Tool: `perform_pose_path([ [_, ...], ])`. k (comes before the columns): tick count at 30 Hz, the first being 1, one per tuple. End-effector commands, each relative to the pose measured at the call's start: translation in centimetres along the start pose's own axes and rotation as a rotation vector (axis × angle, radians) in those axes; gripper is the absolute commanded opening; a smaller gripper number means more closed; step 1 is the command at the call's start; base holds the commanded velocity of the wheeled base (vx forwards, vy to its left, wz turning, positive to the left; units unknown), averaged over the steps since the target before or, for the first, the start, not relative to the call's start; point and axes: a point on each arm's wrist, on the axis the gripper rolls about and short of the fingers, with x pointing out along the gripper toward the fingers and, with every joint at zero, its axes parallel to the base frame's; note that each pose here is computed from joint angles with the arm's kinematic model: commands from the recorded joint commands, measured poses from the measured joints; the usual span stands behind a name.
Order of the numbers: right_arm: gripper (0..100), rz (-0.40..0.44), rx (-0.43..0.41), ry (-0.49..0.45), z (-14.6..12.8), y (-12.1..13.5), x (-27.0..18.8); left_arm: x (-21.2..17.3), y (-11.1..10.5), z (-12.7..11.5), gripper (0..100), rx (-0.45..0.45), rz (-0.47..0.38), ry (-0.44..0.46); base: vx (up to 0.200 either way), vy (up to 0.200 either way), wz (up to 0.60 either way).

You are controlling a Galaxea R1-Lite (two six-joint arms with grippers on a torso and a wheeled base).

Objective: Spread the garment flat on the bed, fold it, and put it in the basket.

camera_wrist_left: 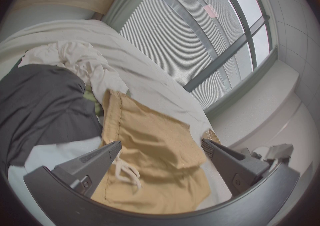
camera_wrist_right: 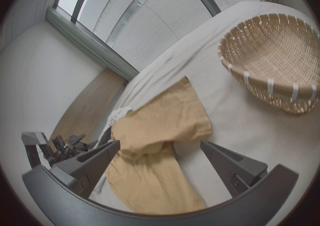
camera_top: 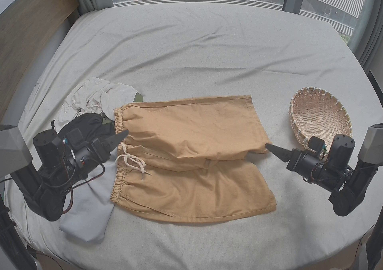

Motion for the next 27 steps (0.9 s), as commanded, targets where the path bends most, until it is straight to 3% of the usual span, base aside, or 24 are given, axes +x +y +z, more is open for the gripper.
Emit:
perform_pose_path([
  [1, 100, -0.033, -0.006, 0.126, -3.5, -1.2, 0.9, -1.3, -0.6, -1.4, 100, 0.042, -0.029, 0.068, 0.000, 0.000, 0.00],
  [15, 100, -0.045, -0.020, 0.136, -4.7, -2.2, 3.0, -1.3, -1.5, -2.3, 100, 0.055, -0.053, 0.104, 0.000, 0.000, 0.00],
  [16, 0, -0.045, -0.020, 0.136, -4.7, -2.2, 3.0, -1.3, -1.5, -2.3, 100, 0.055, -0.053, 0.104, 0.000, 0.000, 0.00],
  [27, 0, -0.099, -0.026, 0.232, -6.6, -0.9, 0.2, -1.7, -1.3, -2.8, 100, 0.044, -0.039, 0.124, 0.000, 0.000, 0.00],
])
